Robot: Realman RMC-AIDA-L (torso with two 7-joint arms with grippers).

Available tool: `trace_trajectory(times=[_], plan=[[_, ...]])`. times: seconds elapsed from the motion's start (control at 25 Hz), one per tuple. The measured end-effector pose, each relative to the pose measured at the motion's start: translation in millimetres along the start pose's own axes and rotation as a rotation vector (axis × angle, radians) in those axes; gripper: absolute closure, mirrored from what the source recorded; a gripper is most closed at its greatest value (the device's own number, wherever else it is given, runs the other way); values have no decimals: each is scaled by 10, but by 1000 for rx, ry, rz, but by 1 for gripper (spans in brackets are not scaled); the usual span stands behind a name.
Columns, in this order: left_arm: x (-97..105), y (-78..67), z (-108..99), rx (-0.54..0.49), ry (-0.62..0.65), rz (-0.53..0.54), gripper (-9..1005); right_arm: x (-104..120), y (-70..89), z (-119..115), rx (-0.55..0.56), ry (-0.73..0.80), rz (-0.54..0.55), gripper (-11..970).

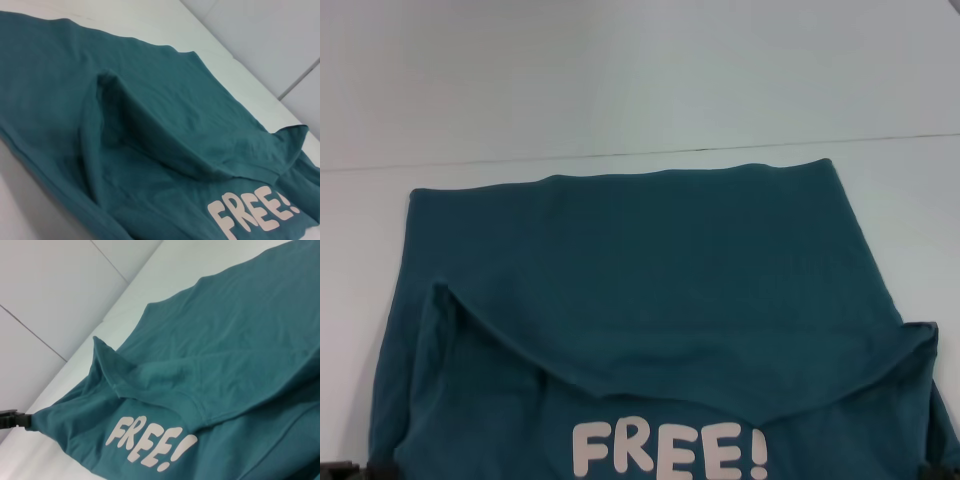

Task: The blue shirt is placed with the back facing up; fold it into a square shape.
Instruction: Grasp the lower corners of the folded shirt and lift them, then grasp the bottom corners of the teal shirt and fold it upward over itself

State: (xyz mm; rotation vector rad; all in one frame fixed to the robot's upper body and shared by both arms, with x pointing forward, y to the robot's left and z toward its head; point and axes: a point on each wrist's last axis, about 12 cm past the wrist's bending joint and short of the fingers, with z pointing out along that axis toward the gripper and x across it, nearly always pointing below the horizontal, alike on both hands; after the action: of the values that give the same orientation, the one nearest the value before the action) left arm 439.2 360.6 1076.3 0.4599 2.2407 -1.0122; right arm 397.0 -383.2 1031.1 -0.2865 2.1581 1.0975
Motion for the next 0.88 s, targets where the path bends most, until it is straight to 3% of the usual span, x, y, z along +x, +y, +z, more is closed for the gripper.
trace_trajectory(times=[0.2, 0.36, 0.64, 0.88], plan=[[21, -12, -76, 11, -11, -4, 991, -4, 1, -47, 5, -26, -5, 827], [-142, 24, -103, 7, -54, 22, 991, -153, -39, -55, 18, -75, -30, 824], [-608, 121, -70, 8, -138, 84, 991, -737, -137, 68, 21, -150, -127, 818], [-1063, 248, 149, -29, -194, 124, 992, -1297, -226, 372, 81, -191, -205, 814]])
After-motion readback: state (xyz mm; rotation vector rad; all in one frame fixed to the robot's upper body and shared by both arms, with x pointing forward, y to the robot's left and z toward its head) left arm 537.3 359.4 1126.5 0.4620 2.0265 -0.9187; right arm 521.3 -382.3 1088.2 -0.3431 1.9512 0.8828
